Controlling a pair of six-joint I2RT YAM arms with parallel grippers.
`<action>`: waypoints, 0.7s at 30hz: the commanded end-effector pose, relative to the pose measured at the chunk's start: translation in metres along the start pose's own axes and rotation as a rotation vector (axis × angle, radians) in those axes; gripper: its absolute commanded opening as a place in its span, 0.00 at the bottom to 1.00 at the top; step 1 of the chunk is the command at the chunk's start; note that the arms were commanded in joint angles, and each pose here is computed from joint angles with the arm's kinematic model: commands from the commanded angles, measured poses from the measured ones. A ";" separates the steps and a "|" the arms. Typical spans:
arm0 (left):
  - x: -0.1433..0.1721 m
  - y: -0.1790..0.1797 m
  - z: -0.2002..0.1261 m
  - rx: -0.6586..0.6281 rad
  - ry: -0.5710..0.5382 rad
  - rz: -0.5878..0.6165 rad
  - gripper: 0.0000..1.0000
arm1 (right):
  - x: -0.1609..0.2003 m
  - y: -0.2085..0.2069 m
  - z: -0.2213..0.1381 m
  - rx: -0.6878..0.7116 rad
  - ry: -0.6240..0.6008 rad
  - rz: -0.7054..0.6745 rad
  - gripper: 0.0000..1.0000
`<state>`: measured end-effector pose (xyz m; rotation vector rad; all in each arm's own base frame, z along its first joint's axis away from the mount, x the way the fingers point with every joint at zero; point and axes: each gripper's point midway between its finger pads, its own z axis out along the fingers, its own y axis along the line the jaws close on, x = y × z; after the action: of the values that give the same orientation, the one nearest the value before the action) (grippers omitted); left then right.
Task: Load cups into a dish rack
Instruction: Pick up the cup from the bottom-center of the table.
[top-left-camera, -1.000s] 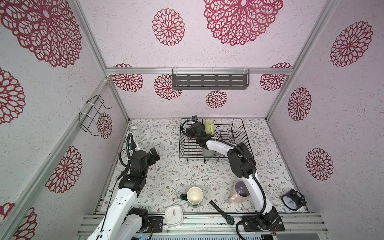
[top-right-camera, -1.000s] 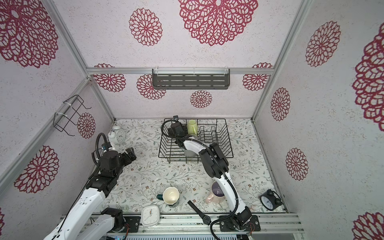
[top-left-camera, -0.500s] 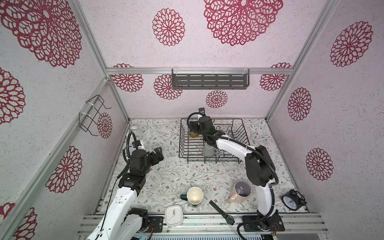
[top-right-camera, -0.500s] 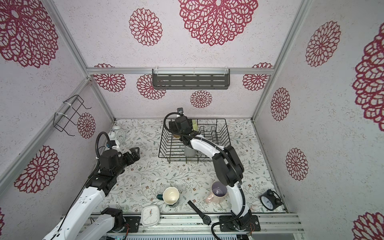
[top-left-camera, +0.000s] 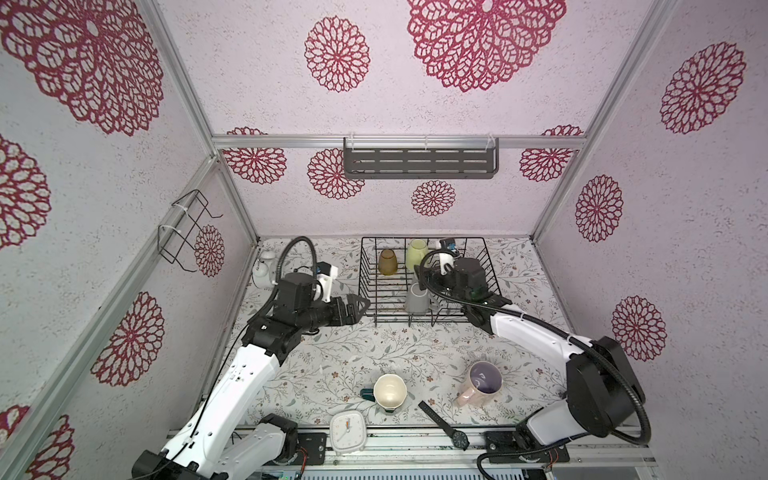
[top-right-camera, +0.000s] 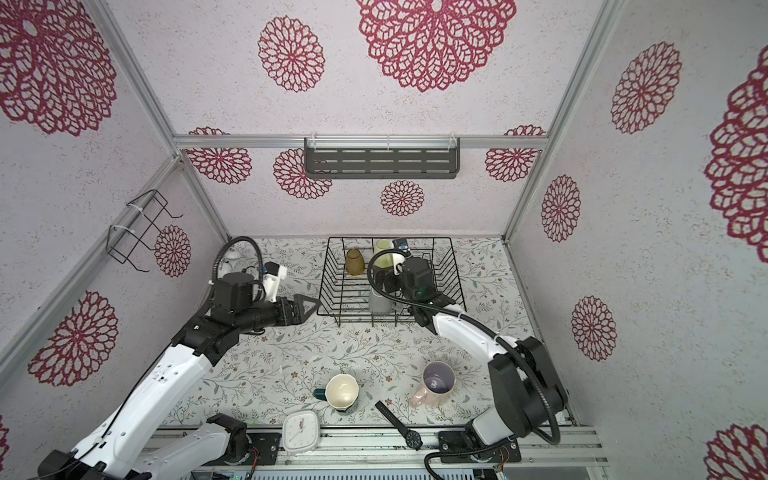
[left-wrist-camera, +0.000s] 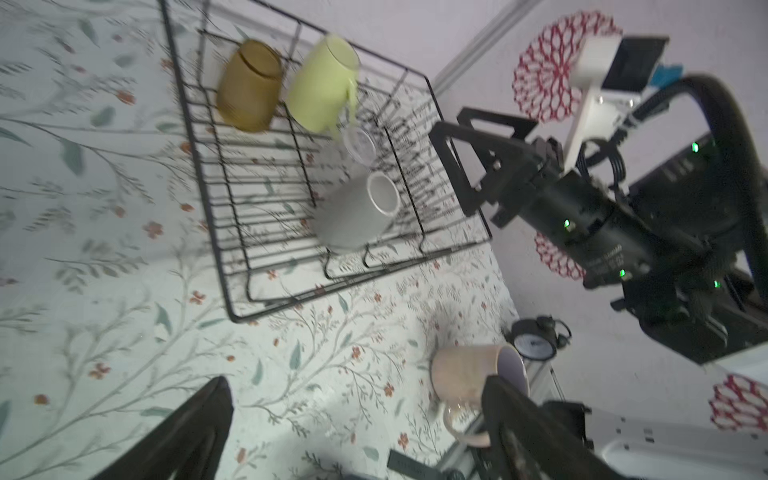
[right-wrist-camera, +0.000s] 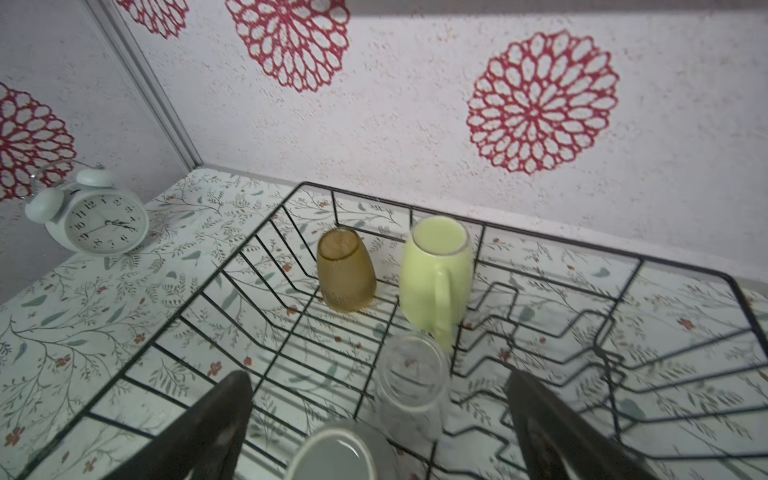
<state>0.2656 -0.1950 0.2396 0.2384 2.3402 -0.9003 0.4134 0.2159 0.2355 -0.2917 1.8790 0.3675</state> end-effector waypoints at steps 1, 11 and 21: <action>0.069 0.014 0.000 -0.157 0.329 0.086 0.98 | -0.015 -0.018 -0.027 0.025 -0.035 0.033 0.99; 0.128 -0.018 0.012 -0.125 0.679 0.214 0.81 | -0.028 -0.059 -0.062 0.166 -0.082 -0.018 0.99; 0.155 -0.029 0.035 -0.092 0.848 0.263 0.80 | -0.028 -0.062 -0.068 0.179 -0.073 -0.040 0.99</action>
<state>0.1517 -0.2496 0.1541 0.9645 2.9385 -0.6748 0.3904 0.1413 0.2586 -0.2024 1.8663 0.2089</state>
